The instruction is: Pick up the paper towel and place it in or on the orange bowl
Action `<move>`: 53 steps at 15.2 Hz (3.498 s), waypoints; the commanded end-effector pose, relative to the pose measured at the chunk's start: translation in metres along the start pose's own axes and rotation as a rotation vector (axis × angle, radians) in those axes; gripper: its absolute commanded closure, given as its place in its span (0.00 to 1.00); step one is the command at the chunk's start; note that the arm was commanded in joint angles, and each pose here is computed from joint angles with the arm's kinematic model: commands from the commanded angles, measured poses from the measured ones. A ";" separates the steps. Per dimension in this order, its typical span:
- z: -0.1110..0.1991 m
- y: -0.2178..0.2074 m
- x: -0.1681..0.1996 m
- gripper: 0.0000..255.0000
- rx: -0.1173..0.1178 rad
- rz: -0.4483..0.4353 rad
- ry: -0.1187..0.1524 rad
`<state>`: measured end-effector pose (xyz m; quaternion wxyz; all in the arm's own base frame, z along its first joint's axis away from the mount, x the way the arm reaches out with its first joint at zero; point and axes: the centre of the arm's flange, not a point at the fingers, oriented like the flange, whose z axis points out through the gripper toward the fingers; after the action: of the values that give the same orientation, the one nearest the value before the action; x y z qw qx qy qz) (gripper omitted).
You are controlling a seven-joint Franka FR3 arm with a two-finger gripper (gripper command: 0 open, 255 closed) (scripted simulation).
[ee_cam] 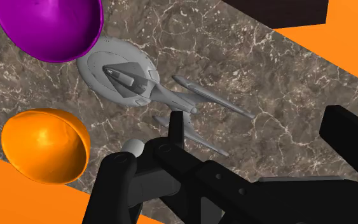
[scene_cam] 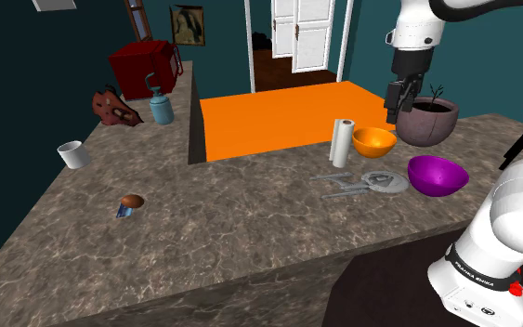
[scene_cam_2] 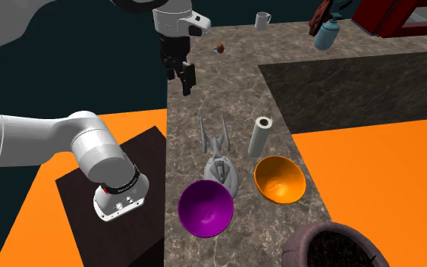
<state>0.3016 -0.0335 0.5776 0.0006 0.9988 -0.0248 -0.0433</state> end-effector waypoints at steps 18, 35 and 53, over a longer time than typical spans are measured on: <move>0.087 0.118 0.172 0.00 -0.067 -0.033 -0.060; 0.163 0.170 0.239 0.00 -0.095 -0.046 -0.084; 0.153 0.170 0.238 1.00 -0.095 -0.046 -0.084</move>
<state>0.5171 -0.2154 0.4018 0.0459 0.9952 0.0002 -0.0866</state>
